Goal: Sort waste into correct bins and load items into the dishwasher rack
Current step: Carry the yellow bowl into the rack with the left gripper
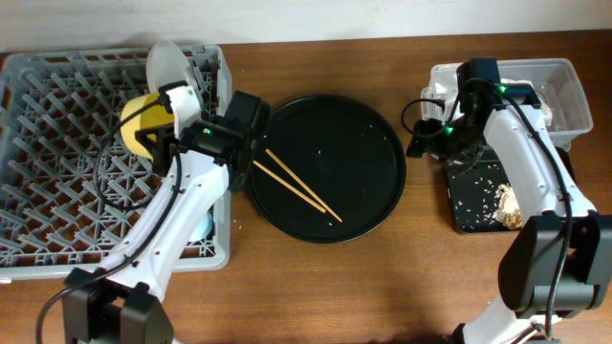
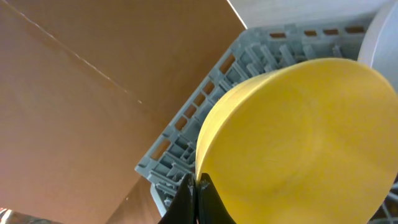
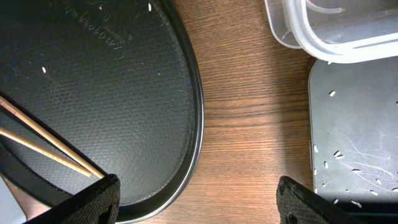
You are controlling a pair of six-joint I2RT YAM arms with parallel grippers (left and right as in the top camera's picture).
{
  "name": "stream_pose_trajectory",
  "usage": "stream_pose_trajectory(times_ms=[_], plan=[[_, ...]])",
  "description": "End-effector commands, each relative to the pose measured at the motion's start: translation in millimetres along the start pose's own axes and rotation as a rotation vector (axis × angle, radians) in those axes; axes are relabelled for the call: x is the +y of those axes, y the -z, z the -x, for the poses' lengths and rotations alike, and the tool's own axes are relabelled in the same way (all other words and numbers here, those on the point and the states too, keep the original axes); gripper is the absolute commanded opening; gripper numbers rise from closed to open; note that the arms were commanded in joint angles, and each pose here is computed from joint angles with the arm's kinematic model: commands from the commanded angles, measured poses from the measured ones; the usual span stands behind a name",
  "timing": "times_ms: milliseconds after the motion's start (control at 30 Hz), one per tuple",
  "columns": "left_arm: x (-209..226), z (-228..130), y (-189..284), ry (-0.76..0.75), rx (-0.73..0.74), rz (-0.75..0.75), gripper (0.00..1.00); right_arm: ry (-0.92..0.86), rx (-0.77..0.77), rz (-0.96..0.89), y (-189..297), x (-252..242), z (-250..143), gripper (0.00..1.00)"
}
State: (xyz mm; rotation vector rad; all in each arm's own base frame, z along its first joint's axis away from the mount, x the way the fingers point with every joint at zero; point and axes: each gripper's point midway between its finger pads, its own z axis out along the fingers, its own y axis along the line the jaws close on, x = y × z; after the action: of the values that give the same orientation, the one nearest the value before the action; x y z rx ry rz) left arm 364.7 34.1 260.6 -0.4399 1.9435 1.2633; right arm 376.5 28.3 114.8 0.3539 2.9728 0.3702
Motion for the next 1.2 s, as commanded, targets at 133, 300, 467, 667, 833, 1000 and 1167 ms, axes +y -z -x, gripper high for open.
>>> stream_pose_trajectory(times_ms=[133, 300, 467, 667, 833, 1000, 1167], plan=[[-2, -30, -27, 0.0, 0.028, 0.077, 0.01, 0.019, -0.039, -0.001, 11, 2, 5, 0.83], [-6, -39, -41, 0.071, 0.035, 0.1, 0.01, 0.018, -0.046, -0.029, 11, -3, 6, 0.84], [-22, -44, -49, -0.027, 0.038, 0.114, 0.01, 0.018, -0.047, -0.035, 11, -4, 7, 0.85], [-28, -48, -54, -0.115, -0.013, 0.219, 0.01, 0.017, -0.049, -0.052, 12, -7, 7, 0.86], [-27, -47, -54, -0.114, -0.019, 0.229, 0.01, 0.017, -0.049, -0.052, 12, -7, 7, 0.86], [-33, -50, -54, -0.11, -0.002, 0.199, 0.01, 0.017, -0.049, -0.052, 11, -7, 7, 0.86], [-47, -62, -56, -0.112, 0.061, 0.109, 0.01, 0.017, -0.046, -0.053, 11, -7, 6, 0.86]])
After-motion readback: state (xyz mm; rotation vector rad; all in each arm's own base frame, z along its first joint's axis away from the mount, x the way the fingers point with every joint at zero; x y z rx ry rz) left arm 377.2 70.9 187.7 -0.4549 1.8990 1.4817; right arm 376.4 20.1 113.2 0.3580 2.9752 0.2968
